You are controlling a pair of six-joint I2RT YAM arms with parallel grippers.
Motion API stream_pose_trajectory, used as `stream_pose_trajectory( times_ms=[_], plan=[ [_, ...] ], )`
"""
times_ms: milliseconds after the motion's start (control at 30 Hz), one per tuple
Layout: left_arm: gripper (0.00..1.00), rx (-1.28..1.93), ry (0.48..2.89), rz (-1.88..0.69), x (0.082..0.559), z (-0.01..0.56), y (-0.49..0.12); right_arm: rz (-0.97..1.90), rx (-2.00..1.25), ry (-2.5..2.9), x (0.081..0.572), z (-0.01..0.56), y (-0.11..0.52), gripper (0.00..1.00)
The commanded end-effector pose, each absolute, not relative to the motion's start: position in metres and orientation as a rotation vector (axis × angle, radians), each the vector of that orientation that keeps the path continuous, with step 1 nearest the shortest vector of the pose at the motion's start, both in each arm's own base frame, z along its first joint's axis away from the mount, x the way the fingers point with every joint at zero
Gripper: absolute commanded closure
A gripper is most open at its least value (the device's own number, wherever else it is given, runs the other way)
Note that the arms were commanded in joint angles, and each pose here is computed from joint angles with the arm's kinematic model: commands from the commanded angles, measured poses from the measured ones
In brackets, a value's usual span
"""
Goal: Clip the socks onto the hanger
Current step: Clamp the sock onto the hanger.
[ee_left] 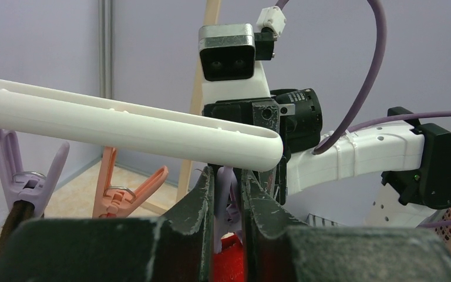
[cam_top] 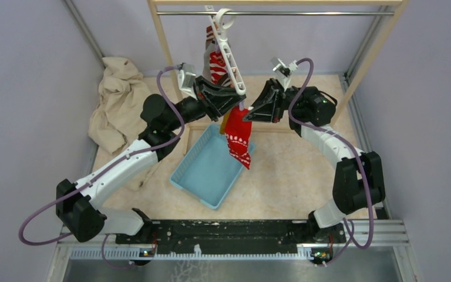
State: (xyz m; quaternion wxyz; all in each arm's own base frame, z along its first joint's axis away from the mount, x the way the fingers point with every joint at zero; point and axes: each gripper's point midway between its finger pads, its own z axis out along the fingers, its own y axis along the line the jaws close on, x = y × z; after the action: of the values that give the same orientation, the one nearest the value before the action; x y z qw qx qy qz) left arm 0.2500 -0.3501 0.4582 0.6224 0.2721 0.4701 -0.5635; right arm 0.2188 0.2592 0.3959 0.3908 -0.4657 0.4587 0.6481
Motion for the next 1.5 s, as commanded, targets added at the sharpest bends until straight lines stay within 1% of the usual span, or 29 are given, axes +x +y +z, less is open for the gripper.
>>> stream_pose_trajectory(
  times_ms=[0,167,433,833,1233,1333,1467],
  plan=[
    [1.00,0.667,1.049,-1.318,0.240,0.465,-0.350,1.529,-1.270,0.972,0.202,0.412,0.257,1.00],
    [1.00,0.667,1.053,-1.314,0.240,0.464,-0.348,1.542,-1.258,0.986,0.210,0.410,0.259,1.00],
    [1.00,0.684,1.048,-1.325,0.236,0.465,-0.349,1.510,-1.272,0.982,0.205,0.410,0.254,1.00],
    [1.00,0.713,1.050,-1.348,0.230,0.463,-0.350,1.486,-1.140,0.987,0.230,0.422,0.239,1.00],
    [1.00,0.719,1.071,-1.349,0.234,0.456,-0.354,1.474,-1.155,0.968,0.230,0.431,0.239,1.00],
    [0.90,0.706,1.085,-1.332,0.238,0.454,-0.353,1.474,-1.155,0.967,0.228,0.431,0.238,1.00],
    [0.65,0.699,1.090,-1.313,0.240,0.454,-0.352,1.470,-1.153,0.960,0.227,0.433,0.238,1.00]
  ],
)
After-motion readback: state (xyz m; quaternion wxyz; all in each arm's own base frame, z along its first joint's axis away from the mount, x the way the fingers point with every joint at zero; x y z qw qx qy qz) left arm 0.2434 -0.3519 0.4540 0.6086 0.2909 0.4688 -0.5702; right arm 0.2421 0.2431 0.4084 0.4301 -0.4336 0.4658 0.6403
